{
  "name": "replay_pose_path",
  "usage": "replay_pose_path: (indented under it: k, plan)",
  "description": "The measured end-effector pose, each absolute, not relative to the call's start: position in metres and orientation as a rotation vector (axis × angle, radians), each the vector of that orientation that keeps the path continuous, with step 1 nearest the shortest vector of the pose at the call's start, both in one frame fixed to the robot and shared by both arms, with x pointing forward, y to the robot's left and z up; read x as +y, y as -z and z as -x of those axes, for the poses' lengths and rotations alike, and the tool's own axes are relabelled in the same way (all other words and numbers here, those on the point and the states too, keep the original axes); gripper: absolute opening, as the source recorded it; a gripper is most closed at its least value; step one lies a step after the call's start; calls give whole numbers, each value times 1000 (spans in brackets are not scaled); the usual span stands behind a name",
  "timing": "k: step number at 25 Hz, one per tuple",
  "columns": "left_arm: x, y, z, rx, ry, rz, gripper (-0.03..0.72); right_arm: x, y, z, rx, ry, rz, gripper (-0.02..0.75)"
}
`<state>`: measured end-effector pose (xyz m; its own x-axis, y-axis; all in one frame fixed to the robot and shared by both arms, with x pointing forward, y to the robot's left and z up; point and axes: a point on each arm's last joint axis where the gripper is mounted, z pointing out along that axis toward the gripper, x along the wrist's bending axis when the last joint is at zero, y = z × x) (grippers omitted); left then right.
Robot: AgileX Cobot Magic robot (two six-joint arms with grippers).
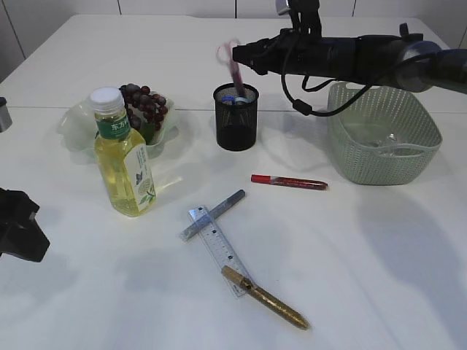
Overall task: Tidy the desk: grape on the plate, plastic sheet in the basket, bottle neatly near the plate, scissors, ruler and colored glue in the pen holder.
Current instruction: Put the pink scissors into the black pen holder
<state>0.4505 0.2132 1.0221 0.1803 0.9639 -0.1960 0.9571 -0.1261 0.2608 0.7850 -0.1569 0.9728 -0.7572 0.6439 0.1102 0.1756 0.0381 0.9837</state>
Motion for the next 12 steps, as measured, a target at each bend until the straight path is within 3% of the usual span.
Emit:
replay_pose_path:
  k: [3,7,12]
  plan:
    - [213,-1022,-450,1824,-29,-2138,409,-156,-973,-785,1962,-1776,-827,405]
    - [213,-1022,-450,1824,-29,-2138,407,-156,-978,-783,1979,-1804,-908,420]
    - [213,-1022,-450,1824,-29,-2138,406,-161,-1010,-767,2164,-1622,-1048,420]
